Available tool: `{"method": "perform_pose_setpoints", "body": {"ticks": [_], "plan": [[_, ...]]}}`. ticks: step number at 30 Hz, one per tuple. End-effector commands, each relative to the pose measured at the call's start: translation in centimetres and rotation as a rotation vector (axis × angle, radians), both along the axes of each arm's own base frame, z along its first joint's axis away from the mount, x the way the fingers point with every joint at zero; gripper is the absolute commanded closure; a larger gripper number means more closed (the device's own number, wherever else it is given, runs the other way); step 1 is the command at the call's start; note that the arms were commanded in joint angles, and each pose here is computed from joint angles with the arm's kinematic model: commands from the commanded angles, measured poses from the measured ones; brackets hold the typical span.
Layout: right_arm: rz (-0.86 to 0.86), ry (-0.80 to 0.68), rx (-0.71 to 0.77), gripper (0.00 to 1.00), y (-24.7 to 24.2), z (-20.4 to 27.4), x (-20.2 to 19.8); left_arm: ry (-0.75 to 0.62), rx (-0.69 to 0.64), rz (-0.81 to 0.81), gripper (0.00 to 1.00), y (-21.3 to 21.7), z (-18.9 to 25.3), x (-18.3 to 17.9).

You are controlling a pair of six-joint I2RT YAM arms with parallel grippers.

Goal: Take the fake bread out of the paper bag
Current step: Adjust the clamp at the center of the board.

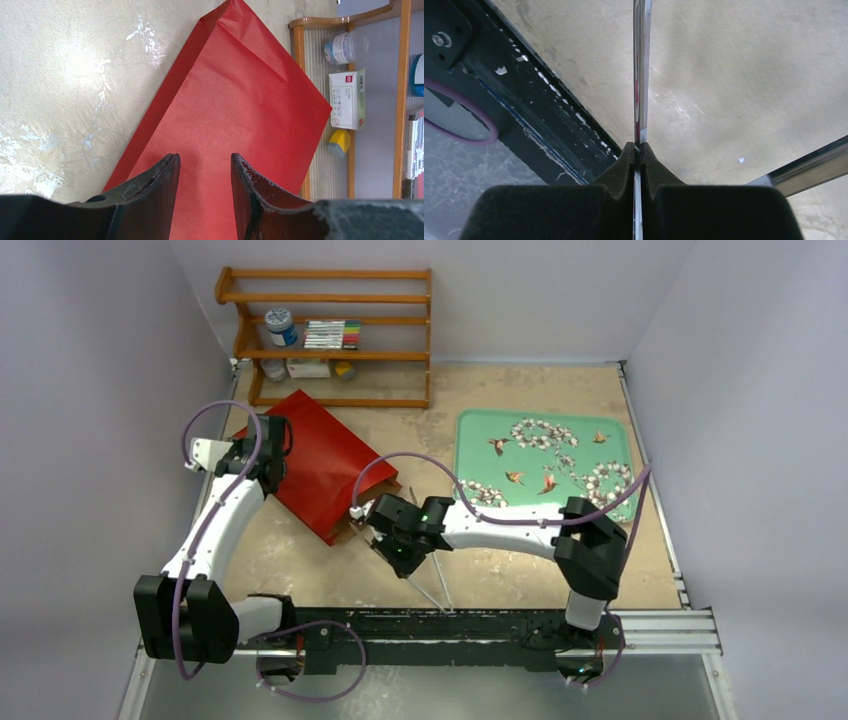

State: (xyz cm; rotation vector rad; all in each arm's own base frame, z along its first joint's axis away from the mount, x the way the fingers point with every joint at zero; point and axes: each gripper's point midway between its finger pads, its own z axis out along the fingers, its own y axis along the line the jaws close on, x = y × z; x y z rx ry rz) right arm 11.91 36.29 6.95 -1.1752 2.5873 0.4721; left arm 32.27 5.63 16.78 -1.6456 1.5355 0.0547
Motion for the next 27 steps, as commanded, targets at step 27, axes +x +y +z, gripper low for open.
{"method": "perform_pose_setpoints", "body": {"ticks": [27], "plan": [[0.108, -0.145, -0.091, 1.00, 0.6, -4.3, 6.7, -0.061, 0.033, -0.016, 0.58, 0.2, 2.0, 0.6]]}}
